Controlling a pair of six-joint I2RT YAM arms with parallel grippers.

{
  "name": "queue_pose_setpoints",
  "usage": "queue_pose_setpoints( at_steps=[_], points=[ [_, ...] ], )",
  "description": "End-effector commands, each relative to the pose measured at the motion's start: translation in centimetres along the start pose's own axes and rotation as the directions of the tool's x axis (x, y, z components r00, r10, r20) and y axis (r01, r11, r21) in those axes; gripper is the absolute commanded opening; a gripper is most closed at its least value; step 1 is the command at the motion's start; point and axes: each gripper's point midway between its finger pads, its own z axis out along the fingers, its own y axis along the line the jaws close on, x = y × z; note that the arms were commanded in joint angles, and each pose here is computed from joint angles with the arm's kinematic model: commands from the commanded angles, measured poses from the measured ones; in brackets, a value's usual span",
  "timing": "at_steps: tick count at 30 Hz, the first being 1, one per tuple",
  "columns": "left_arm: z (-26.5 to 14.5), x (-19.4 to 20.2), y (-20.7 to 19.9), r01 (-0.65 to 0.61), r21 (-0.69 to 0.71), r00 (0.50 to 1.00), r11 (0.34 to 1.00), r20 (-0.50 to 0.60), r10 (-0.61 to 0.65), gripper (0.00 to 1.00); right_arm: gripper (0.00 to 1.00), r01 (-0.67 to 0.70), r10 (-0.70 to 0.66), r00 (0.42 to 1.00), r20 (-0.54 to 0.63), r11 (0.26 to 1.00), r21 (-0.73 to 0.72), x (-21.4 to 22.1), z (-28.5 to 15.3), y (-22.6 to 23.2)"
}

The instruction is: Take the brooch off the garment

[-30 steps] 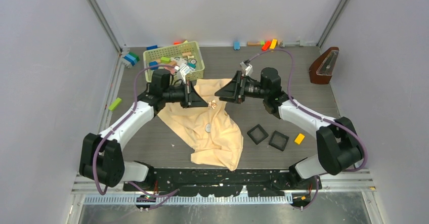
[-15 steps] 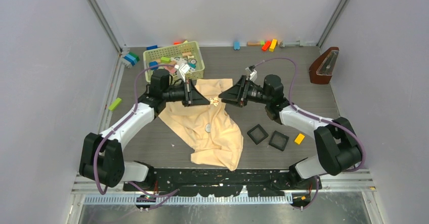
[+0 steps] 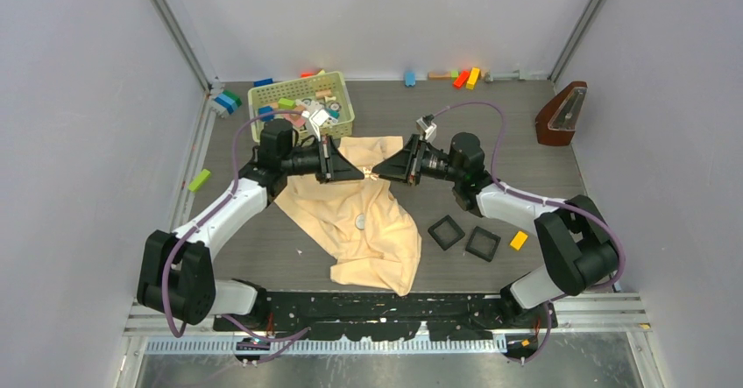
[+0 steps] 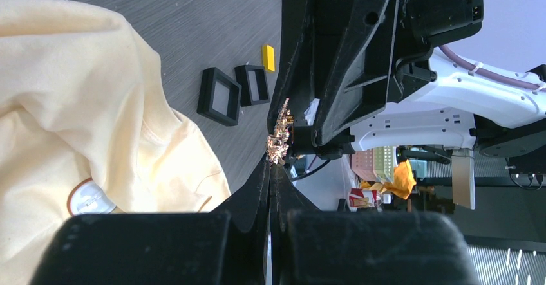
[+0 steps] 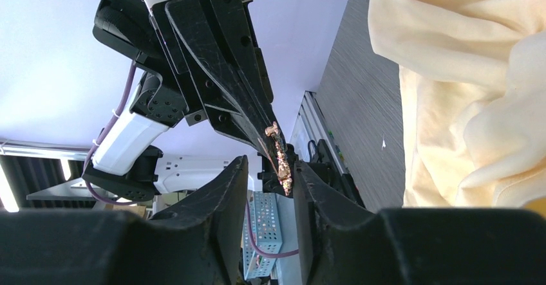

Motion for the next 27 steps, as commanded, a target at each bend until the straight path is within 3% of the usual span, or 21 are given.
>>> queue_pose_setpoints(
  at_steps=[1, 13, 18, 22, 27],
  points=[
    [-0.2, -0.1, -1.4, -0.047, 0.048, 0.999, 0.998, 0.005, 0.047, 0.0, 0.33, 0.049, -0.049, 0.999, 0.006, 0.997, -0.059, -0.3, 0.1, 1.5],
    [-0.3, 0.0, -1.6, -0.064, 0.055, 0.998, 0.996, 0.001, 0.064, 0.0, 0.27, 0.035, -0.035, 0.999, 0.005, 0.998, -0.044, -0.4, 0.3, 0.9],
    [-0.3, 0.0, -1.7, -0.075, 0.058, 0.997, 0.996, 0.003, 0.075, 0.0, 0.42, 0.024, -0.024, 1.0, 0.013, 0.999, -0.028, -0.5, 0.4, 0.4],
    [-0.3, 0.1, -1.5, -0.071, 0.055, 0.997, 0.996, -0.001, 0.071, 0.0, 0.47, 0.021, -0.02, 1.0, 0.021, 0.999, -0.029, -0.6, 0.4, 0.4],
    [-0.3, 0.1, -1.7, -0.077, 0.058, 0.997, 0.995, 0.002, 0.077, 0.0, 0.34, 0.009, -0.008, 1.0, 0.015, 1.0, -0.024, -0.7, 0.6, 0.2]
  ],
)
